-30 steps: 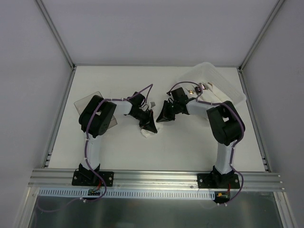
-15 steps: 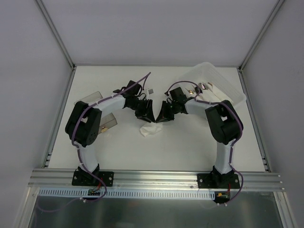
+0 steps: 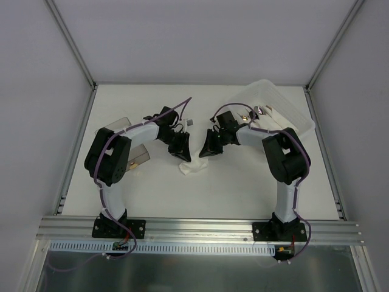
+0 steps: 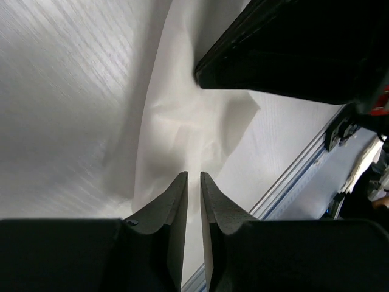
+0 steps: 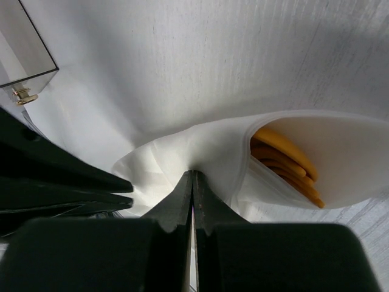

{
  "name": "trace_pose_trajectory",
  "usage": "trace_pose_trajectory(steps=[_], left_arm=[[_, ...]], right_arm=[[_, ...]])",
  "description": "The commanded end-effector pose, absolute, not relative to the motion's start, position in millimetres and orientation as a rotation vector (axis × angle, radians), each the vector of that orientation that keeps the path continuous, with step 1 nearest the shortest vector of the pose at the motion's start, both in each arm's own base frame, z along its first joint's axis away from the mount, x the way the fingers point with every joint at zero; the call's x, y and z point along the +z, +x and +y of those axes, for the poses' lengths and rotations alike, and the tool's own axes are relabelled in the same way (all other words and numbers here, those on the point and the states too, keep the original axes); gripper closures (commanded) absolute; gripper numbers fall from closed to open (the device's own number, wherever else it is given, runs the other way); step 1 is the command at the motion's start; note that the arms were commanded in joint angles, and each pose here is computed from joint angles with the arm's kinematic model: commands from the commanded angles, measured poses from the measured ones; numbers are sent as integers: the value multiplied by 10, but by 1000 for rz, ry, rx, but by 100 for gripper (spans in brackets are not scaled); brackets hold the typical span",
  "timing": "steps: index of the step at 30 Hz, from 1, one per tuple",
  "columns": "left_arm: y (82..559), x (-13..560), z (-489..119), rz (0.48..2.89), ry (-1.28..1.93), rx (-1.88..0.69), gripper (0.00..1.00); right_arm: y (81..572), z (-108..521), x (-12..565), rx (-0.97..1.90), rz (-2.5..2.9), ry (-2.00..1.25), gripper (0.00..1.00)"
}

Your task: Place the utensils on the paper napkin and roll it up

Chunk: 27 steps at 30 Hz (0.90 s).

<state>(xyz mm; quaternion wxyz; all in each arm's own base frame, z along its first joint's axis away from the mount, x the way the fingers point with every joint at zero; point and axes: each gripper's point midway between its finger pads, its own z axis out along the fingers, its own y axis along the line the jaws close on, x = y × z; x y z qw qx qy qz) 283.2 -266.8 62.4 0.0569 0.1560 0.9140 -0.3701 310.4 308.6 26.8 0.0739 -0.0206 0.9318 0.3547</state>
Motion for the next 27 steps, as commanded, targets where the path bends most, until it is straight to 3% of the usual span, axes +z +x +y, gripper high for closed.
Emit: trace_pose_trajectory(steps=[1, 14, 27], left_arm=[[2566, 404, -2670, 2857, 545, -1153, 86], [2352, -359, -2417, 3069, 592, -889, 93], [2437, -493, -2389, 3119, 518, -804, 95]], right_arm=[[2938, 2845, -64, 897, 2934, -47, 100], [2996, 2912, 94, 972, 2896, -90, 99], [2856, 3173, 668, 1188, 2757, -259, 92]])
